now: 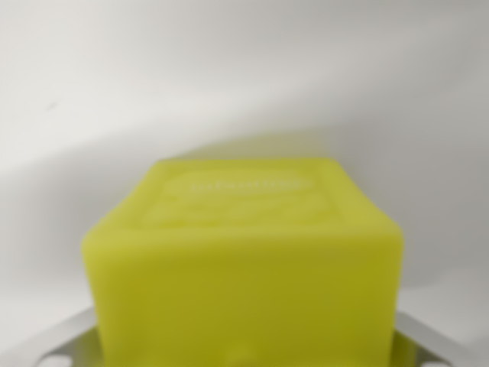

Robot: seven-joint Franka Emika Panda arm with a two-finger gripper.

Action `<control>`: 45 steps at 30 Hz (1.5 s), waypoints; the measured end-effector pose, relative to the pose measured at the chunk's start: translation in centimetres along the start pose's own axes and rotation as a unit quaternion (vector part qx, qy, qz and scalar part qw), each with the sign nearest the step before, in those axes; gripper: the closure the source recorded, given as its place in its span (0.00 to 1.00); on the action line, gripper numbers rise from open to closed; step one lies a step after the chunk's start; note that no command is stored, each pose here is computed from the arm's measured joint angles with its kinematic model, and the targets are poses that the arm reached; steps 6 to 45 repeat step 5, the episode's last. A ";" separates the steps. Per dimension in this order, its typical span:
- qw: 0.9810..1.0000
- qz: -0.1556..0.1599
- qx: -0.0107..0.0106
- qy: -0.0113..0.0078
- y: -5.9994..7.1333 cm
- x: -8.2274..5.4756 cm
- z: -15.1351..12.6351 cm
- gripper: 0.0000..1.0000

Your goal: Pick yellow cube

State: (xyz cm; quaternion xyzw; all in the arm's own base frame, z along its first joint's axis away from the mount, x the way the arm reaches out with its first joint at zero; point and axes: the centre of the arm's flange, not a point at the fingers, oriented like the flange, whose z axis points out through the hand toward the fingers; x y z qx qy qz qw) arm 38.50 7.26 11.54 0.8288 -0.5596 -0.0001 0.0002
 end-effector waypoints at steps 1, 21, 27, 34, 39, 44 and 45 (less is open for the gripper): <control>1.000 0.000 0.000 0.000 0.0 0.0 0.0 1.00; 1.000 0.000 0.000 0.000 0.0 0.0 0.0 1.00; 1.000 0.000 0.000 0.000 0.0 0.0 0.0 1.00; 1.000 0.000 0.000 0.000 0.0 0.0 0.0 1.00; 1.000 0.000 0.000 0.000 0.0 0.0 0.0 1.00; 1.000 0.000 0.000 0.000 0.0 0.0 0.0 1.00; 1.000 0.000 0.000 0.000 0.0 0.0 0.0 1.00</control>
